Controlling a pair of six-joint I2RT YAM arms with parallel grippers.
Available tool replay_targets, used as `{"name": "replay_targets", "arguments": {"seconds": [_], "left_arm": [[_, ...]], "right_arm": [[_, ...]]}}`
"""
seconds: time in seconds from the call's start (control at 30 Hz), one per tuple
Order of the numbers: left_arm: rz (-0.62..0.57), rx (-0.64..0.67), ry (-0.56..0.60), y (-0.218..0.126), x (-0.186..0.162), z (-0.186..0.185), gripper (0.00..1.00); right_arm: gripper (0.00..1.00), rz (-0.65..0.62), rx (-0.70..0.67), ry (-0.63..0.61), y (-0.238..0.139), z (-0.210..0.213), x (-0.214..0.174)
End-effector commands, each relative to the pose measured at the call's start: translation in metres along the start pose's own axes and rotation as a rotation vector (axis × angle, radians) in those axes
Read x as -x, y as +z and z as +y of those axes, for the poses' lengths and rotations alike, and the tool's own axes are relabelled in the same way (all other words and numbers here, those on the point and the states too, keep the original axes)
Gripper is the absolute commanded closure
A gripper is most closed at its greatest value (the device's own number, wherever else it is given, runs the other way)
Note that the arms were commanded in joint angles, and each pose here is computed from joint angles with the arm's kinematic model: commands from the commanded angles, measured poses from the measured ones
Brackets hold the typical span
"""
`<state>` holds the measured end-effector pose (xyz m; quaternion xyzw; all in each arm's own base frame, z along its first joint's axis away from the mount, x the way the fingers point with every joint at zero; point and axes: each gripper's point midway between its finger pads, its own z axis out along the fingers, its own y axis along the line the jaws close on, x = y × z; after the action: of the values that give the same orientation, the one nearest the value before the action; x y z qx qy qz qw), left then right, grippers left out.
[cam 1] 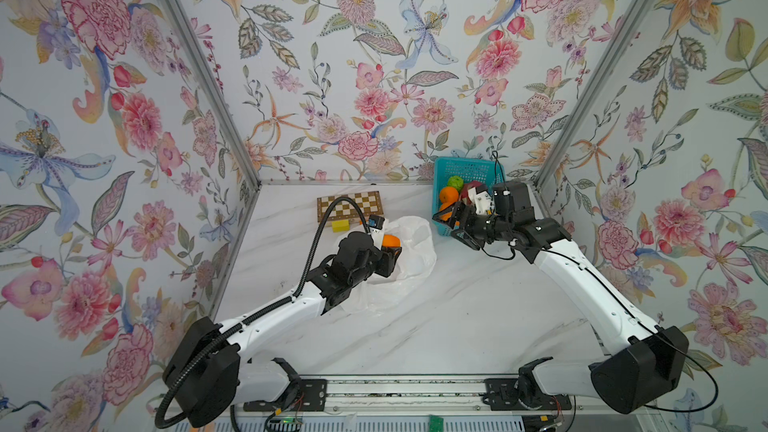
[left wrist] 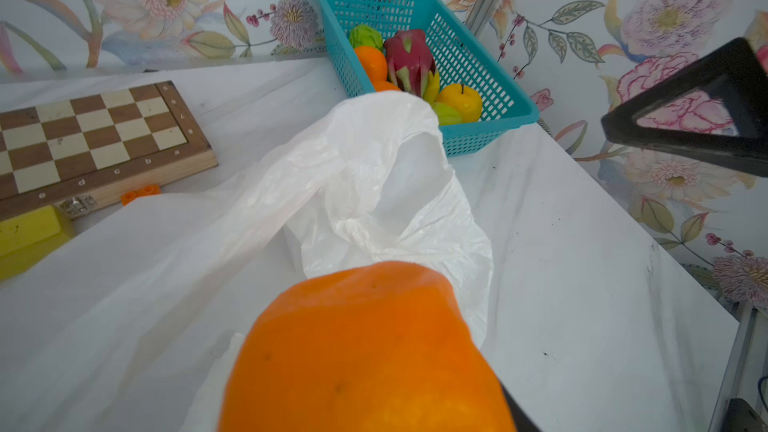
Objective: Untie the knot of the plastic bag and take out the fruit
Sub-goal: 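Lift the orange out of the bag with the left gripper, then grasp the orange with the right gripper while the left gripper releases it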
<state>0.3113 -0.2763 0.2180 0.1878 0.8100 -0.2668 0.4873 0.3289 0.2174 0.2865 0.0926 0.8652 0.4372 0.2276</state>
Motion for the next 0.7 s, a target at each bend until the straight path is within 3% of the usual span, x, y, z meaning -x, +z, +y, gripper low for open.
{"name": "replay_targets", "arguments": {"seconds": [0.0, 0.27, 0.67], "left_arm": [[-0.135, -0.102, 0.129, -0.015, 0.033, -0.020, 0.61], [-0.228, -0.206, 0.374, -0.030, 0.073, -0.051, 0.57], [-0.335, -0.366, 0.471, -0.031, 0.129, -0.095, 0.56]], "right_arm": [[0.05, -0.013, 0.113, -0.009, -0.014, 0.022, 0.004], [0.01, -0.026, 0.269, -0.096, -0.037, 0.062, 0.004], [0.01, -0.038, 0.428, -0.287, -0.049, 0.115, -0.008]]}}
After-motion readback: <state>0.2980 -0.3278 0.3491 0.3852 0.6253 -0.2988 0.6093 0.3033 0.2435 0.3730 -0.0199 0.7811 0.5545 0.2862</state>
